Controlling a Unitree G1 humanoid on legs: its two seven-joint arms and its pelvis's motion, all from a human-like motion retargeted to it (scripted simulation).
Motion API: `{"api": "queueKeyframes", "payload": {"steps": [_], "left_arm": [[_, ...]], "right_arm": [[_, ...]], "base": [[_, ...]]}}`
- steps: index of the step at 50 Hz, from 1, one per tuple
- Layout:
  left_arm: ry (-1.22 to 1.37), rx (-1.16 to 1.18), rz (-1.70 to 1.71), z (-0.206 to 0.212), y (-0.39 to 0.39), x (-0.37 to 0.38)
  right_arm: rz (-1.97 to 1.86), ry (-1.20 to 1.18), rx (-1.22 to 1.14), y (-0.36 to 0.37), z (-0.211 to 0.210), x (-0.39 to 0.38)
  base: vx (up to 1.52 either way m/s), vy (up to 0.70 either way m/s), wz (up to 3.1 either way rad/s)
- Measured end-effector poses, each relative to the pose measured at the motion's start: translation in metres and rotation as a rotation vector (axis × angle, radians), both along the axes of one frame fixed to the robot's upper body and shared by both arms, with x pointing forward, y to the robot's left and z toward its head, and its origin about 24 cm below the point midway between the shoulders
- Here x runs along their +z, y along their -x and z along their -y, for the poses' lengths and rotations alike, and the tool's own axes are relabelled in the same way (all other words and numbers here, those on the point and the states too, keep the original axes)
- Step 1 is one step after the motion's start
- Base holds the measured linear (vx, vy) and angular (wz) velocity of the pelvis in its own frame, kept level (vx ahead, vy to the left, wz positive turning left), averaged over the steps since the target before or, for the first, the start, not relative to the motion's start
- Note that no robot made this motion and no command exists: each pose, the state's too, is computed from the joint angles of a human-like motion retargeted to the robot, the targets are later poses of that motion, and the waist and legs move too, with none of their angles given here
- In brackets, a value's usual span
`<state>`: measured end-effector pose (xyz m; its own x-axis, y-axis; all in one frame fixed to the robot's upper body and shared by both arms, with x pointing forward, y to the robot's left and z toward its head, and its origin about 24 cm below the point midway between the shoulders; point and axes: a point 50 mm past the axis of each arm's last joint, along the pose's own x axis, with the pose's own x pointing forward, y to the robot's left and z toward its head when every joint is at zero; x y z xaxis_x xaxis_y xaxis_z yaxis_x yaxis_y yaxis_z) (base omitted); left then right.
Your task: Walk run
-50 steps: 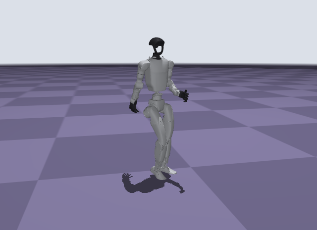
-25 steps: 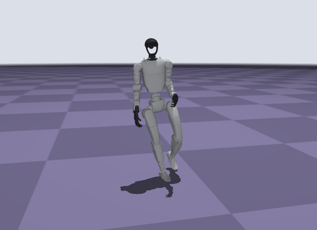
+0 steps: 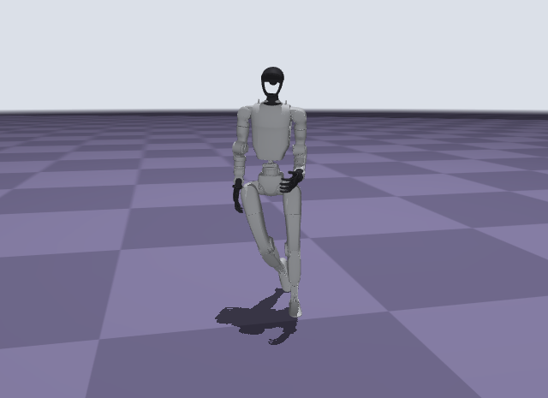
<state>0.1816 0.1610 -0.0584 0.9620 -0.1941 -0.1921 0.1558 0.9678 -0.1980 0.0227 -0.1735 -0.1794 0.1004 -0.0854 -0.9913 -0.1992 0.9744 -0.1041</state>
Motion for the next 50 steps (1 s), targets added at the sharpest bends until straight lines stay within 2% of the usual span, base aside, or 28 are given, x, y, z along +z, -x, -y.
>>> {"api": "queueKeyframes", "payload": {"steps": [5,10,15,18,23,28,33,38,41,44,47,50], "left_arm": [[-0.031,0.035,0.066,0.013,-0.016,0.014],[0.019,-0.048,0.2,0.02,-0.03,0.039],[0.062,-0.072,0.221,0.015,-0.031,0.042],[0.07,-0.056,0.158,0.02,-0.021,0.029],[0.094,-0.004,0.063,0.029,0.003,0.011],[0.122,0.043,0.034,0.027,0.01,0.006],[0.068,0.055,0.051,0.009,0.015,0.008],[-0.008,0.037,0.073,-0.009,0.019,0.012],[-0.022,0.066,0.077,-0.011,0.021,0.012],[-0.024,0.09,0.074,-0.01,0.019,0.011],[-0.013,0.093,0.057,-0.004,0.017,0.008],[0.004,0.106,0.041,-0.001,0.025,0.004]], "right_arm": [[-0.395,-0.151,0.076,0.131,-0.017,0.014],[-0.711,-0.215,0.045,0.228,-0.022,0.055],[-0.877,-0.21,-0.157,0.274,-0.038,0.085],[-0.881,-0.213,-0.32,0.277,-0.05,0.088],[-0.658,-0.213,-0.546,0.22,-0.049,0.051],[-0.177,-0.2,-0.629,0.07,-0.012,0.003],[0.369,-0.091,-0.319,-0.092,0.024,0.016],[0.719,0.086,0.051,-0.202,0.05,0.073],[0.841,0.207,0.149,-0.236,0.065,0.103],[0.891,0.294,0.153,-0.243,0.076,0.114],[0.835,0.321,0.08,-0.223,0.083,0.099],[0.631,0.247,0.014,-0.175,0.074,0.062]], "base": [[0.93,-0.19,0.81],[0.89,-0.22,-0.18],[0.97,-0.45,-0.62],[1.27,-0.63,0.29],[1.2,-0.6,-0.67],[0.88,-0.41,-0.94],[0.96,-0.37,-1.66],[1.01,-0.17,-1.71],[1.04,-0.07,-0.4],[1.3,-0.08,0.55],[1.17,-0.06,-0.59],[1.43,0.02,-1.05]]}}
